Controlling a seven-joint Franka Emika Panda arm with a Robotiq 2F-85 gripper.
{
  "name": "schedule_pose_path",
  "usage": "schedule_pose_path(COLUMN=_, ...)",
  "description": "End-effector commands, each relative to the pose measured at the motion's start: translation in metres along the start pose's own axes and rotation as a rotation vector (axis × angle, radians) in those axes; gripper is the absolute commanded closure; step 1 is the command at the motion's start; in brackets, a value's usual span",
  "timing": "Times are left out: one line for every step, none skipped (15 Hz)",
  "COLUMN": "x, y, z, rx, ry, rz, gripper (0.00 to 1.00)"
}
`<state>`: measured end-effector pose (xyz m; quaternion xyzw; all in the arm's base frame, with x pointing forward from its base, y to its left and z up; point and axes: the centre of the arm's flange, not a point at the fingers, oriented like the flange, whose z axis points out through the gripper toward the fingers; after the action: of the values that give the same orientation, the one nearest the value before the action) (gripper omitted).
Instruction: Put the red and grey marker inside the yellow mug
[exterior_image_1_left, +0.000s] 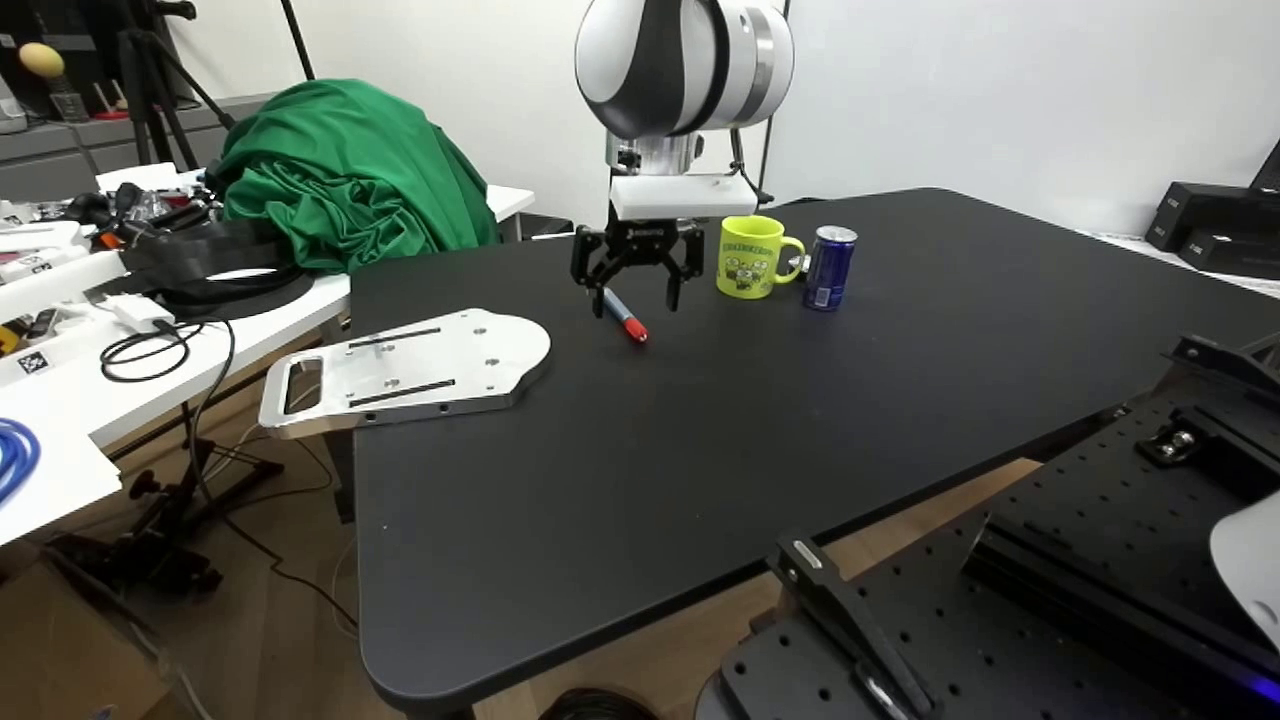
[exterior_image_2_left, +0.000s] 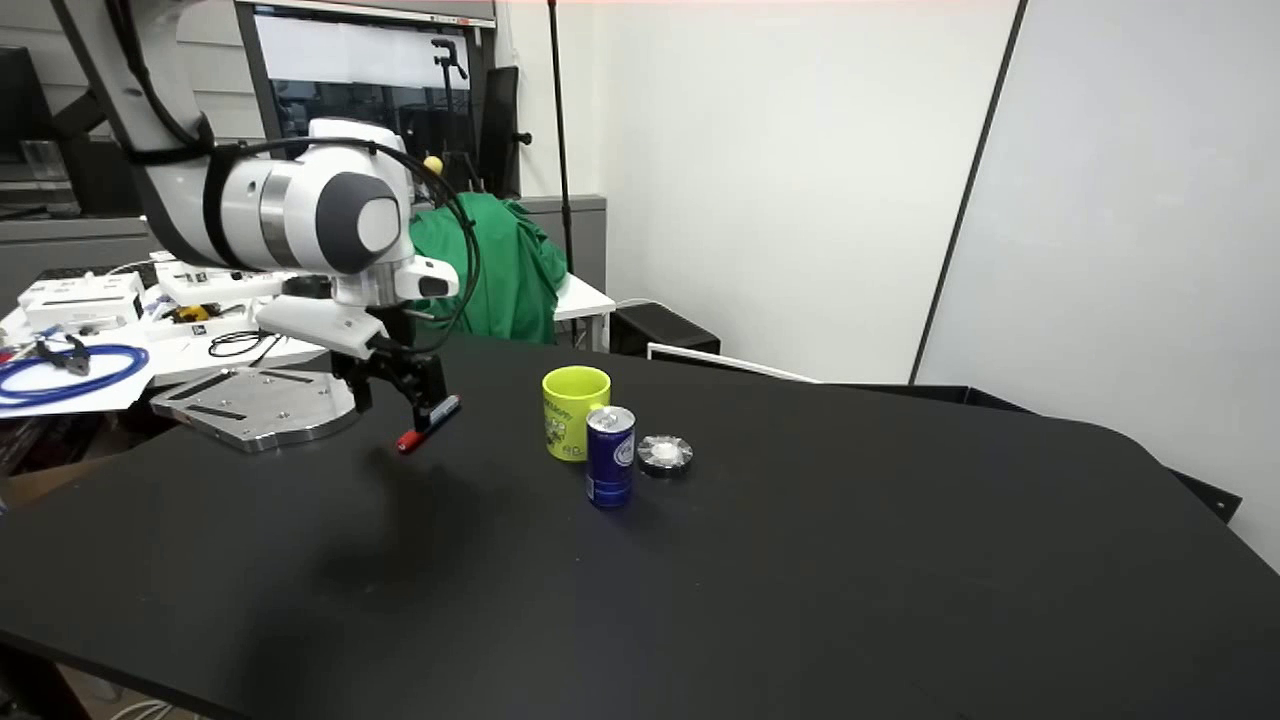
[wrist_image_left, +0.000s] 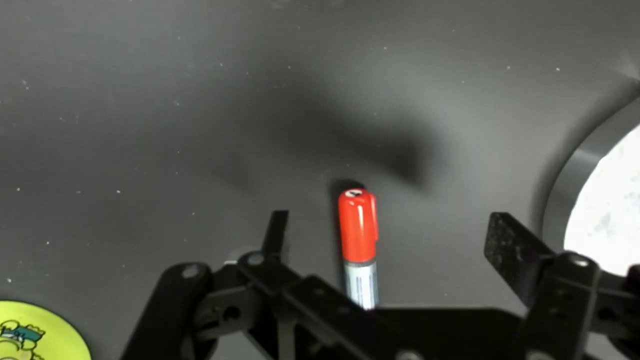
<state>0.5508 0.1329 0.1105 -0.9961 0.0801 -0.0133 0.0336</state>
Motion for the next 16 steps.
schedule_pose_path(x=-0.006, y=0.012, z=0.016, rx=-0.003, ry=0.010, rz=-0.025, gripper=0.00)
schedule_pose_path(x=-0.007, y=0.015, z=0.020, rx=-0.008, ry=0.011, rz=-0.028, gripper=0.00)
schedule_pose_path(x=-0.008, y=0.018, z=0.024, rx=-0.011, ry=0.013, rz=-0.030, gripper=0.00)
schedule_pose_path(x=-0.008, y=0.020, z=0.027, rx=-0.015, ry=0.015, rz=-0.033, gripper=0.00)
schedule_pose_path(x=-0.008, y=0.022, z=0.030, rx=-0.018, ry=0.015, rz=-0.033, gripper=0.00)
schedule_pose_path(x=-0.007, y=0.023, z=0.031, rx=-0.018, ry=0.015, rz=-0.030, gripper=0.00)
schedule_pose_path(x=-0.006, y=0.024, z=0.032, rx=-0.019, ry=0.017, rz=-0.026, gripper=0.00)
schedule_pose_path(x=-0.006, y=0.024, z=0.033, rx=-0.018, ry=0.019, rz=-0.024, gripper=0.00)
schedule_pose_path(x=-0.006, y=0.024, z=0.034, rx=-0.018, ry=0.023, rz=-0.023, gripper=0.00)
schedule_pose_path(x=-0.005, y=0.023, z=0.033, rx=-0.016, ry=0.029, rz=-0.023, gripper=0.00)
schedule_pose_path(x=-0.004, y=0.022, z=0.033, rx=-0.014, ry=0.033, rz=-0.024, gripper=0.00)
schedule_pose_path(x=-0.002, y=0.021, z=0.032, rx=-0.012, ry=0.038, rz=-0.022, gripper=0.00)
schedule_pose_path(x=0.000, y=0.020, z=0.031, rx=-0.010, ry=0.042, rz=-0.019, gripper=0.00)
schedule_pose_path(x=0.003, y=0.020, z=0.030, rx=-0.009, ry=0.046, rz=-0.016, gripper=0.00)
schedule_pose_path(x=0.006, y=0.019, z=0.030, rx=-0.009, ry=0.051, rz=-0.016, gripper=0.00)
schedule_pose_path(x=0.008, y=0.019, z=0.030, rx=-0.009, ry=0.055, rz=-0.015, gripper=0.00)
